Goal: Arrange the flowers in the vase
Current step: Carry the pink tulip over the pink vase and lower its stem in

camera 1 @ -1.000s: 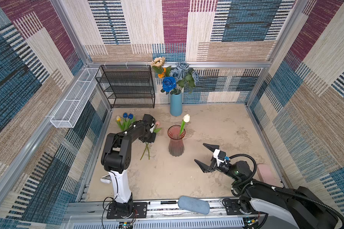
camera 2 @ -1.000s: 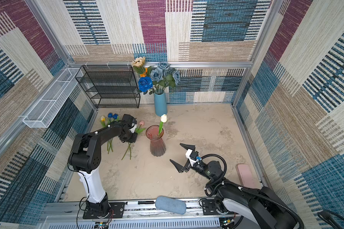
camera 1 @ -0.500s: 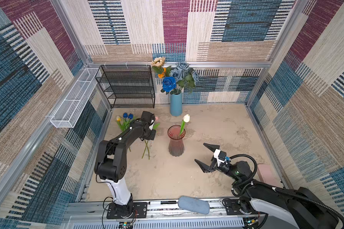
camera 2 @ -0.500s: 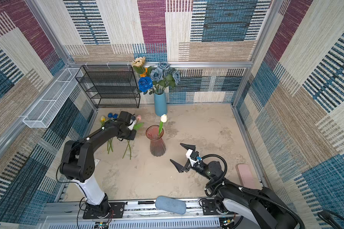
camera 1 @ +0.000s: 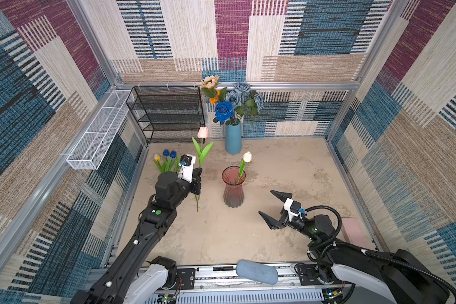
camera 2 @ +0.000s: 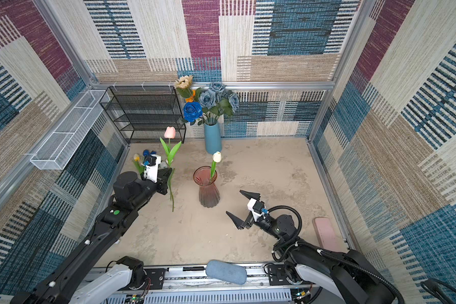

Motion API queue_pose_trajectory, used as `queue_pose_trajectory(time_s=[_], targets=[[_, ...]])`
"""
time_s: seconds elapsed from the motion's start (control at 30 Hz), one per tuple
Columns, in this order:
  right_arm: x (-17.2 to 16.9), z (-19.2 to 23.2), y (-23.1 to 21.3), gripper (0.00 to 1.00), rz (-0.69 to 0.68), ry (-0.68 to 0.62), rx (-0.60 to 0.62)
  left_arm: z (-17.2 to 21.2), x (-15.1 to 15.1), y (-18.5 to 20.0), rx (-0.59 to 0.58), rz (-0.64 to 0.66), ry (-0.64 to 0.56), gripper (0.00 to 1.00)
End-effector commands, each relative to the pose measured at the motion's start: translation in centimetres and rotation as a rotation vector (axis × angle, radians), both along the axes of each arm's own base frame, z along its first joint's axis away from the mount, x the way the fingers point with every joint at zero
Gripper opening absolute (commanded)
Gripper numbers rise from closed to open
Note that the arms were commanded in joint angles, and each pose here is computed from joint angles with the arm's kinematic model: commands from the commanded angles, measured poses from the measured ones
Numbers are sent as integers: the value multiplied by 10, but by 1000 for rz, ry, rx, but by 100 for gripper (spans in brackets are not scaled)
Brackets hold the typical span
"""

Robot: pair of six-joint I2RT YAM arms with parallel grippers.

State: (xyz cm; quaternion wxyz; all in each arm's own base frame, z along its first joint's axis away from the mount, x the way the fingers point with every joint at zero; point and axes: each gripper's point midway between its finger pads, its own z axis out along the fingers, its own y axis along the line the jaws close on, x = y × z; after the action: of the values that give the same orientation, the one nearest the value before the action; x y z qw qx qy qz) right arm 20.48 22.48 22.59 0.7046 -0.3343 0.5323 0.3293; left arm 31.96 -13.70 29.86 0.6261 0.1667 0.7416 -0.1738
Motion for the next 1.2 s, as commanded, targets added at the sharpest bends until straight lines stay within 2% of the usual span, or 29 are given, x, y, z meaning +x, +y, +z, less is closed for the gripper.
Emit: queue_pose_trajectory(time_s=[0.0,0.1,0.2,0.33,0.47,0.83,1.17], targets=[[-1,6,-1,100,-3,-20,25,78,-32,-27,-90,-174,-298,0],[3,4,1,100,-6,-10,16,105,-58,-49,-124,-300,-390,0],[1,4,1,100,2,-13,16,121,-69,-66,-176,-378,-446,0],[3,3,0,100,-11,-13,18,136,-64,-83,-246,-429,-486,0],[1,3,3,100,10,-11,11,138,-59,-104,-262,-491,-511,0],[1,4,0,100,-7,-20,12,116,-14,-113,-242,-367,-531,0],[2,3,0,100,-11,-19,1,59,18,-126,-158,-338,-410,0]])
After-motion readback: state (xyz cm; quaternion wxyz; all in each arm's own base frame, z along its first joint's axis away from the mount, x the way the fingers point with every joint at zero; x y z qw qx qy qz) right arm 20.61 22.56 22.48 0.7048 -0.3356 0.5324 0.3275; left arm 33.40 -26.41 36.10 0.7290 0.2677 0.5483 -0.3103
